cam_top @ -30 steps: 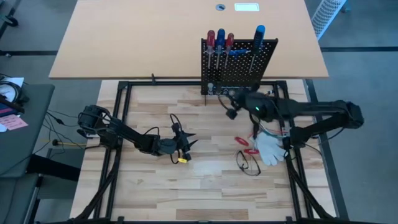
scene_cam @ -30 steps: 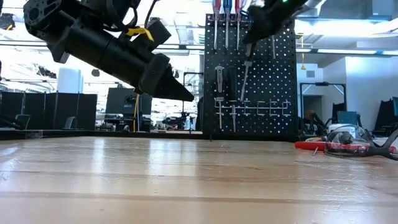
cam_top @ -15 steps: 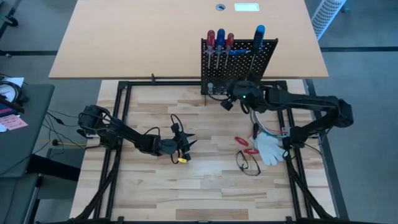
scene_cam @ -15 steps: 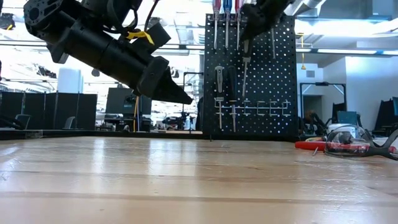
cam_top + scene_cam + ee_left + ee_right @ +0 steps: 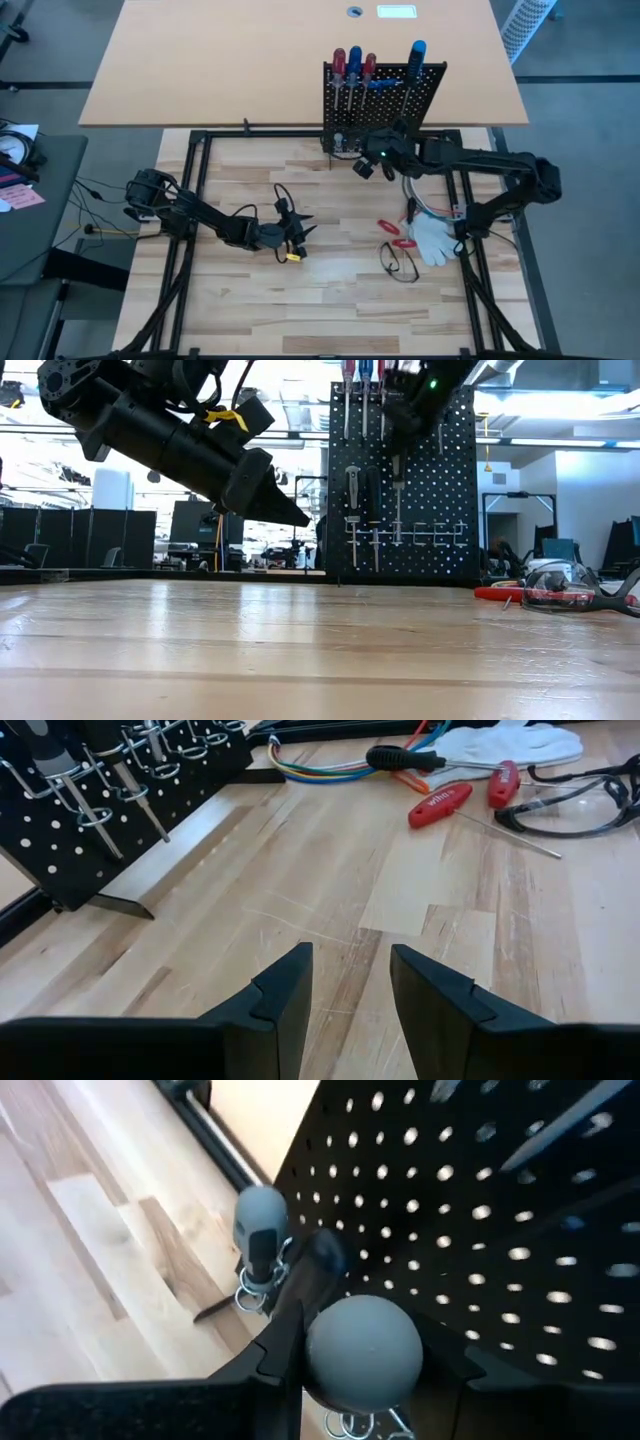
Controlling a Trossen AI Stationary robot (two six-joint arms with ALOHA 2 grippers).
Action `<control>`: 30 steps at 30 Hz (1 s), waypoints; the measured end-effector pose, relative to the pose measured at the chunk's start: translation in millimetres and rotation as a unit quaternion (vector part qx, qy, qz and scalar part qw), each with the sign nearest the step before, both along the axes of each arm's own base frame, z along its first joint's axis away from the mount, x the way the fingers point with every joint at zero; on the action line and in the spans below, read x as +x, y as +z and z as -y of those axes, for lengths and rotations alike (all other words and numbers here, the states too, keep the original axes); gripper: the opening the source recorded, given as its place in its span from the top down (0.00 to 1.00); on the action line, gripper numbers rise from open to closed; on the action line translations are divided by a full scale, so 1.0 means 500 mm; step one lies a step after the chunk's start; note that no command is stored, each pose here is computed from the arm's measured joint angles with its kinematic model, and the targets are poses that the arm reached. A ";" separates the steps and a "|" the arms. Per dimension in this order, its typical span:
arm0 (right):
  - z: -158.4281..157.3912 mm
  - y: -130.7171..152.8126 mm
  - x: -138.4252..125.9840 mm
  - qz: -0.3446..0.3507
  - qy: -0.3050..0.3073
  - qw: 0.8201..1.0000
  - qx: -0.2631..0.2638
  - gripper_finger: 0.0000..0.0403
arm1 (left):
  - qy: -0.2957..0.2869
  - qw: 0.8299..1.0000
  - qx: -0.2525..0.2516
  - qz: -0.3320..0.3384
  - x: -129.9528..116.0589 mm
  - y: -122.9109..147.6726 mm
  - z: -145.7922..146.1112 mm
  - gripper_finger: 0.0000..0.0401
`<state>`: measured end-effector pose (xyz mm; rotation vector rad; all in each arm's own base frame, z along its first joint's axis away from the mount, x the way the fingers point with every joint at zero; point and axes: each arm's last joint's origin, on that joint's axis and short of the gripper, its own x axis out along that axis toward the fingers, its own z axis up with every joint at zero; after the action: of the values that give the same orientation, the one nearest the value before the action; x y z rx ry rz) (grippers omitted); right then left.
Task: Hang tools onto peg board
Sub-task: Hang the gray screwdriver on the pegboard, then hang the left red Allen wrench on the pegboard
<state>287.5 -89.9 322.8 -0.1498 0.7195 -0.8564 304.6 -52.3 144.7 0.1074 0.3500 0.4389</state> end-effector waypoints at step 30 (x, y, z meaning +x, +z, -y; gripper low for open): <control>0.069 -0.034 0.008 -0.017 -0.014 0.999 0.027 0.24 | -0.001 1.000 0.000 0.000 0.000 0.000 0.001 0.67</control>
<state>291.6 -124.6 305.9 -0.1070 0.7773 -0.8611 304.5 -52.8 144.7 0.1075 0.3499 0.4371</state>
